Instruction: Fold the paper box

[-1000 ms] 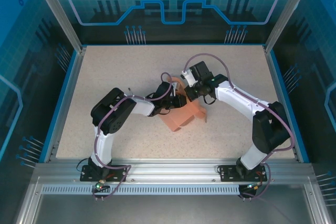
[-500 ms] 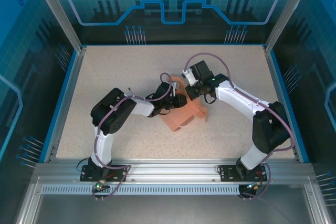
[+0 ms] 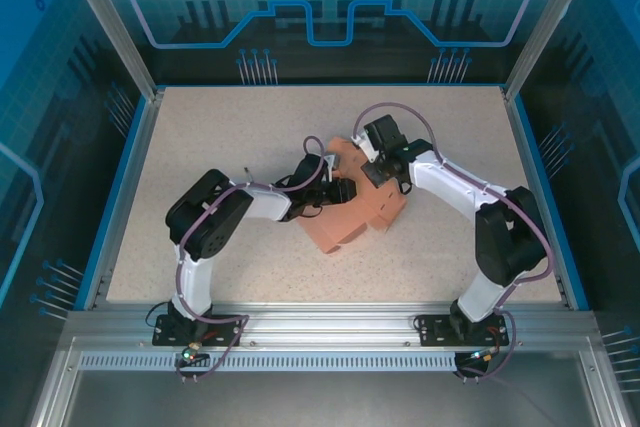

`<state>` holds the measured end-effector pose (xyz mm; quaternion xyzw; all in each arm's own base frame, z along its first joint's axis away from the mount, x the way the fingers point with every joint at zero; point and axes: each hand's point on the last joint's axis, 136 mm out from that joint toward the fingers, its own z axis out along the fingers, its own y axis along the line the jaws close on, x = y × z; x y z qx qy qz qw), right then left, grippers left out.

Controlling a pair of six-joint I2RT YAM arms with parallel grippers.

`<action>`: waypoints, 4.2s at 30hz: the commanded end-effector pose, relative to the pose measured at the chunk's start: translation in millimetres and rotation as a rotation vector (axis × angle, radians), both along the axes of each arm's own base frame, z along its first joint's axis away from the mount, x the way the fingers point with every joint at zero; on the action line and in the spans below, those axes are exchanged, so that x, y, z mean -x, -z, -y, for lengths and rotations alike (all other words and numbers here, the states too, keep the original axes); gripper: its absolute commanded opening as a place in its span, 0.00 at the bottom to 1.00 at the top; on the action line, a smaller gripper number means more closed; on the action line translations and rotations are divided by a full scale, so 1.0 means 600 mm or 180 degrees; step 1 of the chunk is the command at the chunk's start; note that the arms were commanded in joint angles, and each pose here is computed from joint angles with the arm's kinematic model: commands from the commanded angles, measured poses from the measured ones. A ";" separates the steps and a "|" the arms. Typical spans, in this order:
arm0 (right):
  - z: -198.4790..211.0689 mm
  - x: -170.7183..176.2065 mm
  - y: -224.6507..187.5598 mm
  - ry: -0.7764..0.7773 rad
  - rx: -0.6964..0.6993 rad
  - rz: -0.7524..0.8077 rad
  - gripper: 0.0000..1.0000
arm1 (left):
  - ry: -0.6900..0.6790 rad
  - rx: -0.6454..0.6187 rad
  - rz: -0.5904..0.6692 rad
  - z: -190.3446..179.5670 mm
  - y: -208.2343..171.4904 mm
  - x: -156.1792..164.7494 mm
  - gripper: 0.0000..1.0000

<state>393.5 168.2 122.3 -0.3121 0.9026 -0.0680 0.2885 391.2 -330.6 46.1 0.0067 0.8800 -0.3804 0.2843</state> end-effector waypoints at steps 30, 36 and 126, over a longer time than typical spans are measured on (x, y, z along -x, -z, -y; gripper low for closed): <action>-0.046 -0.017 -0.041 -0.0859 0.1239 0.1353 0.04 | -0.0496 -0.0112 0.0321 -0.178 -0.114 -0.006 0.47; -0.058 0.007 -0.044 -0.1031 0.0547 0.0902 0.05 | -0.0275 -0.0039 0.0537 -0.166 -0.131 0.003 0.50; -0.027 -0.002 -0.037 -0.0495 -0.0866 -0.0377 0.01 | 0.0859 -0.0560 0.0780 -0.003 -0.005 0.004 0.58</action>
